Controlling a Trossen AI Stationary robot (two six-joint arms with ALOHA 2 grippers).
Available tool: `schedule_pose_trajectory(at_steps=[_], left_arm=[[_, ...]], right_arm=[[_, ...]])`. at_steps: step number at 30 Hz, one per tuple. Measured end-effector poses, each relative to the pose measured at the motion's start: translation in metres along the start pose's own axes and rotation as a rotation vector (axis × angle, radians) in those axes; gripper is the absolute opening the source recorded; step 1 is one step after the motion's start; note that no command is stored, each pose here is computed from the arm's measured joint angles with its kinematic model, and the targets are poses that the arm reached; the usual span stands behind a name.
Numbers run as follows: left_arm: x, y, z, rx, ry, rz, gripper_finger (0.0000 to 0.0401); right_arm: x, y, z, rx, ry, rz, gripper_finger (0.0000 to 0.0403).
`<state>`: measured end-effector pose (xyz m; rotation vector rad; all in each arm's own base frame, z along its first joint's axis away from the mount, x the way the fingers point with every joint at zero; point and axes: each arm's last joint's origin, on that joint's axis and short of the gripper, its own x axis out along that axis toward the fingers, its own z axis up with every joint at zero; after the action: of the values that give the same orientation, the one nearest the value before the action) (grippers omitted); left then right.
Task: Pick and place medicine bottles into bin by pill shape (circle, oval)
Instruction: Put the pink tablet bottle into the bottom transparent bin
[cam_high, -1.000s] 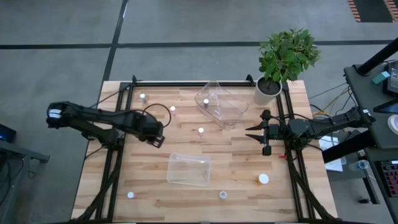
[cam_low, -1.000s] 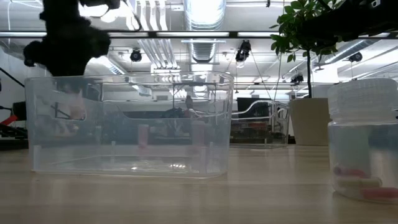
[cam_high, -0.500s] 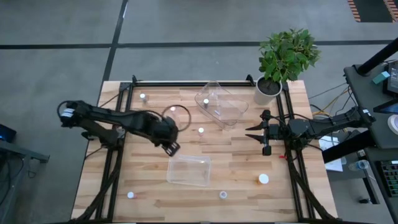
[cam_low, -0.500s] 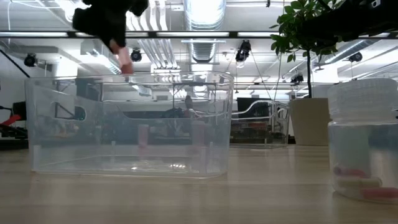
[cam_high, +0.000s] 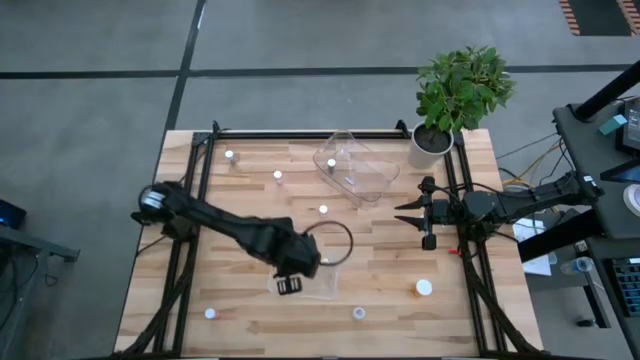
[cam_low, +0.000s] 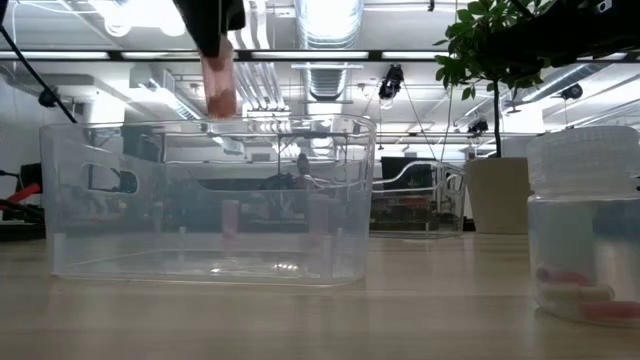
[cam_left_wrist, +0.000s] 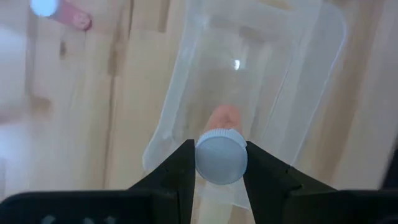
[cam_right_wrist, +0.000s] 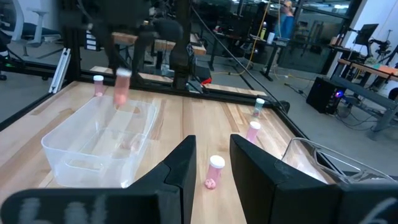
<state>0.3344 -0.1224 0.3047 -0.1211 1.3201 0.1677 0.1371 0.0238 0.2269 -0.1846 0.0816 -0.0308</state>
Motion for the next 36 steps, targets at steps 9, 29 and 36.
schedule_pose_trajectory(at_steps=[9, 29, 36], left_arm=[[0.043, -0.02, 0.001, 0.11, 0.067, 0.119, 0.0093], [0.084, -0.011, -0.02, 0.123, 0.154, 0.205, 0.0093], [0.091, -0.013, -0.022, 0.091, 0.156, 0.159, 0.0093]], right_arm=[[0.0, 0.0, 0.0, 0.0, 0.0, 0.0, 0.0091], [0.0, 0.0, -0.001, -0.003, 0.008, 0.001, 0.0091], [0.0, 0.0, -0.001, -0.004, 0.009, 0.002, 0.0091]])
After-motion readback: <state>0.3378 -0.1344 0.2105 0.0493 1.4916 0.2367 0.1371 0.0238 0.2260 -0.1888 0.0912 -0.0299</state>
